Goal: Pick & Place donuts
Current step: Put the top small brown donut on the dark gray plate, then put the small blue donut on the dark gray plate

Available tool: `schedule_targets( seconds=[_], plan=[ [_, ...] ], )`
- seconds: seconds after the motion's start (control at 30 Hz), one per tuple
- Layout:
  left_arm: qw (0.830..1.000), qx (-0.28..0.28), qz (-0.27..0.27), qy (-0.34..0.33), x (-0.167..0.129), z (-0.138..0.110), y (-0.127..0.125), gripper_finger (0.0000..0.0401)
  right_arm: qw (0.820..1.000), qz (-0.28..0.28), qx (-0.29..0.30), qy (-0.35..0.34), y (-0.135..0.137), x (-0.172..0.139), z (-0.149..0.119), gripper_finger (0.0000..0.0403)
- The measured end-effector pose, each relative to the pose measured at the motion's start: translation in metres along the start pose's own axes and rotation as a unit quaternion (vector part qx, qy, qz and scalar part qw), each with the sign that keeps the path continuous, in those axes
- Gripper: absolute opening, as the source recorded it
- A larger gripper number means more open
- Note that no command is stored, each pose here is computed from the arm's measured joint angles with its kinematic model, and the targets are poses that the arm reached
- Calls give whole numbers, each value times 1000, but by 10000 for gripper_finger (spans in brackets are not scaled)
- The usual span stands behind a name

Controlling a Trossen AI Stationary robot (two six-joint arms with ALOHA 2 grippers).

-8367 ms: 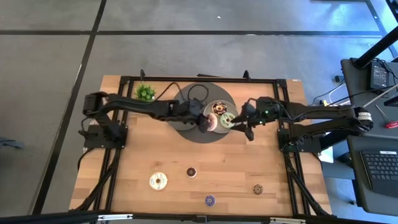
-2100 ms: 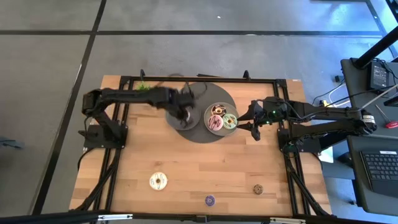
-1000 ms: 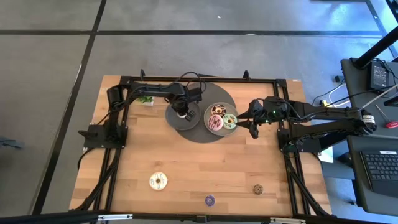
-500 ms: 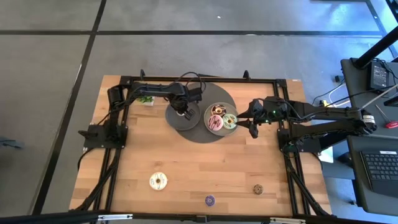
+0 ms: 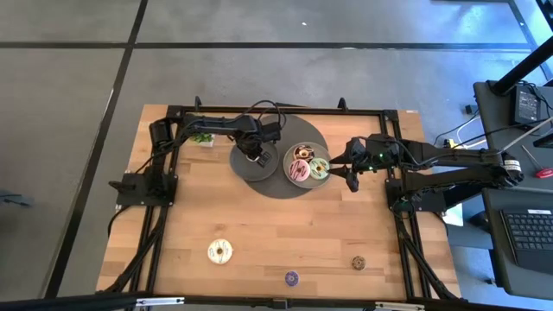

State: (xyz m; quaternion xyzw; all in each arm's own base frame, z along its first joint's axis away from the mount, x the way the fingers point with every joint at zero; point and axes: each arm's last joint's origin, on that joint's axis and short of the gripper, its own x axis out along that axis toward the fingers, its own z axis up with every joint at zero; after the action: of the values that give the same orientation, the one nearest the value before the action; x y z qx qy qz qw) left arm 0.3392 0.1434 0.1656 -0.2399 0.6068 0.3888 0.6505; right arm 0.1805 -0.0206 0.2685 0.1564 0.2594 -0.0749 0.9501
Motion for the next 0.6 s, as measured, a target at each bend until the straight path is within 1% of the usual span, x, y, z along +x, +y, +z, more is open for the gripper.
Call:
schedule_targets(
  seconds=[0.17, 0.33, 0.43, 0.53, 0.6],
  plan=[
    [1000, -3, 0, 0, 0, 0, 0, 141, 1000, 0, 0, 0, 0, 0, 0, 179],
    [1000, -3, -3, 10, -4, -2, 2, 161, 1000, 0, 0, 0, 0, 0, 0, 179],
    [1000, -18, -1, 14, -13, -6, 6, 166, 1000, 0, 0, 0, 0, 0, 0, 179],
    [999, -39, -4, -7, -28, -7, 11, 165, 1000, 0, -1, 0, 0, 0, 0, 179],
    [999, -39, -15, -23, -40, -9, 12, 163, 1000, 0, -1, 0, 0, 0, 0, 179]
  ],
)
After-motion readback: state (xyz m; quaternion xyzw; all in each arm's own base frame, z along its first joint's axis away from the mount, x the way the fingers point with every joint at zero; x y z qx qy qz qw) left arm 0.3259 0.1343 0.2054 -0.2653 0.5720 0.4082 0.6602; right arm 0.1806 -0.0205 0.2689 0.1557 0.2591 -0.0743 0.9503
